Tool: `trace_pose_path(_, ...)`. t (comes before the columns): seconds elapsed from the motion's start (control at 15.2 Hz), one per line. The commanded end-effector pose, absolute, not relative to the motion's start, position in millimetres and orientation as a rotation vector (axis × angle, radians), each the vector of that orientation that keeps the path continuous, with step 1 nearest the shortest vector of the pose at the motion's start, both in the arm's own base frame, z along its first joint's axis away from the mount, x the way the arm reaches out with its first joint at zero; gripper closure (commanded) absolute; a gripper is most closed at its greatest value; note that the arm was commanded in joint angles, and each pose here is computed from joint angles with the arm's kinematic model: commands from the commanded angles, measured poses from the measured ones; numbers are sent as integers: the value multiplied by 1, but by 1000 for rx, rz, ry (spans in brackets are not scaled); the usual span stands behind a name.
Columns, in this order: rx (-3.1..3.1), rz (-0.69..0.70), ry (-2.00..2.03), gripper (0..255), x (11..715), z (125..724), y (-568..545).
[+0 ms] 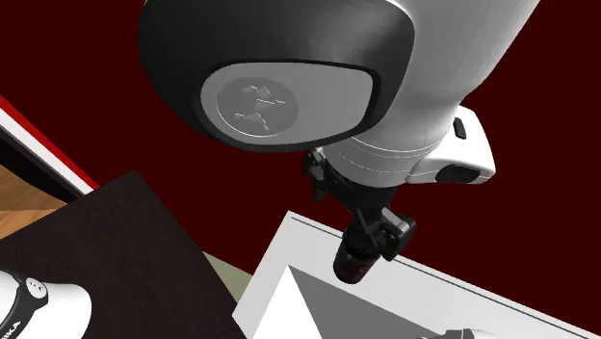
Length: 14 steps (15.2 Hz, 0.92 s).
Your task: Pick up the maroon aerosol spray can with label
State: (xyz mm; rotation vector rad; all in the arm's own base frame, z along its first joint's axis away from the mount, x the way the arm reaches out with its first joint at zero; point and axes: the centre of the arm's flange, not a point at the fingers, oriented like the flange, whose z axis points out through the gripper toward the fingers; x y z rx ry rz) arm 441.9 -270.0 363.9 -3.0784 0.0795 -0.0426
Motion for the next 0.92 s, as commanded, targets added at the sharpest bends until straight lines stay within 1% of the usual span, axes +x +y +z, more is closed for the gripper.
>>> trace_pose_path(0.0,-3077,-50,79,0,454,346,-288)
trace_pose_path(0.59,-3075,-53,79,0,459,297,-298)
trace_pose_path(0.73,-3075,-53,79,0,459,297,-298)
trace_pose_path(0.79,-3075,-53,79,255,458,297,-298)
trace_pose_path(0.86,-3075,-53,79,255,458,297,-298)
